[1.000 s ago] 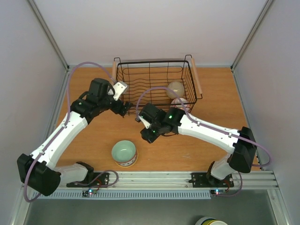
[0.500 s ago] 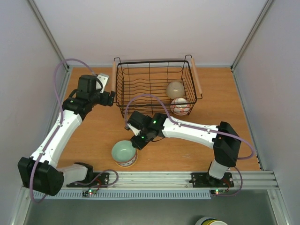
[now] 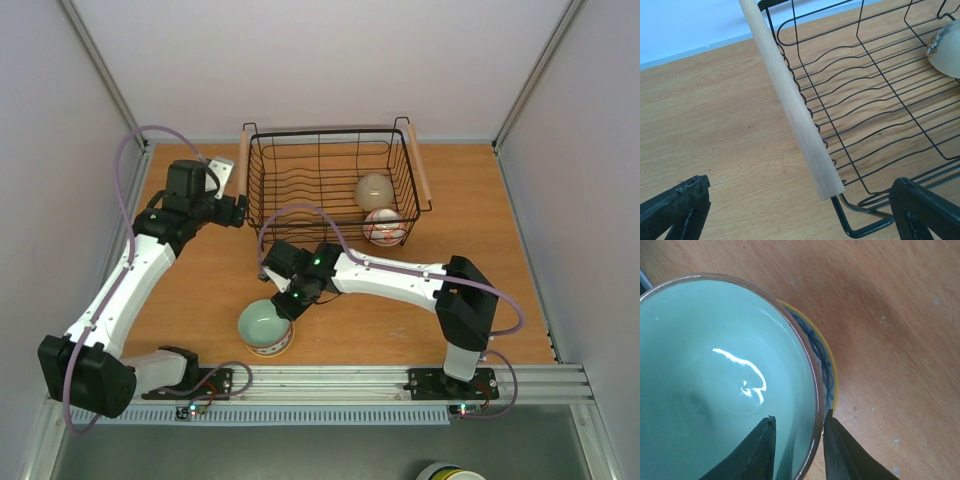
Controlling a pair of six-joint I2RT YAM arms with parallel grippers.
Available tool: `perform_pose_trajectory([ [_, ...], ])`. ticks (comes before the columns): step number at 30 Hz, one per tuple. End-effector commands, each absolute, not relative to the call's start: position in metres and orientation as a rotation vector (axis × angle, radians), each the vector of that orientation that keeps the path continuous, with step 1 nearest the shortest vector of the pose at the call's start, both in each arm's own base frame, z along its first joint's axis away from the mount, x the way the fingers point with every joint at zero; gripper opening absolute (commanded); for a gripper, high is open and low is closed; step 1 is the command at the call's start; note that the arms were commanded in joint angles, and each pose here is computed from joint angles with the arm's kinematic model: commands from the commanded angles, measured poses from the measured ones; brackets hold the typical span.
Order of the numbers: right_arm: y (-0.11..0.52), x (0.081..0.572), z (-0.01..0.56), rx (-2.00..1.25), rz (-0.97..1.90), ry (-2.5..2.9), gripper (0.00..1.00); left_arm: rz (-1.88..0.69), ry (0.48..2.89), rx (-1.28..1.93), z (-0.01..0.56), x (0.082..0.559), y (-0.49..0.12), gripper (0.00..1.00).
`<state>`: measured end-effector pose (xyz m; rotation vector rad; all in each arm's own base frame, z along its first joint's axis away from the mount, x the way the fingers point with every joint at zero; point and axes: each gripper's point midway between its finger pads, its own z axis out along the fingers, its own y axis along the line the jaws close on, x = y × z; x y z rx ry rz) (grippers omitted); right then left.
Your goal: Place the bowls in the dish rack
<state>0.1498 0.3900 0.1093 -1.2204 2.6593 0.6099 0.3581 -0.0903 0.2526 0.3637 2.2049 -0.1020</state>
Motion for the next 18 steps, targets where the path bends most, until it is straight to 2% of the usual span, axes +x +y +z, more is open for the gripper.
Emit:
perform_pose_trajectory([
  [1, 0.402, 0.147, 0.112, -1.237, 0.636, 2.647, 0.24, -0.135, 2.144, 0.355, 0.269, 0.359, -0.093, 0.98],
  [4, 0.401, 0.148, 0.114, -1.232, 0.630, 2.645, 0.13, -0.142, 2.144, 0.359, 0.269, 0.359, -0.094, 0.98],
  [6, 0.400, 0.149, 0.120, -1.225, 0.630, 2.632, 0.03, -0.147, 2.140, 0.366, 0.270, 0.358, -0.095, 0.98],
  [13, 0.391, 0.158, 0.153, -1.191, 0.596, 2.550, 0.01, -0.213, 2.135, 0.428, 0.273, 0.351, -0.106, 0.98],
  [18, 0.383, 0.174, 0.184, -1.135, 0.528, 2.465, 0.01, -0.425, 2.115, 0.609, 0.276, 0.328, -0.138, 0.97],
])
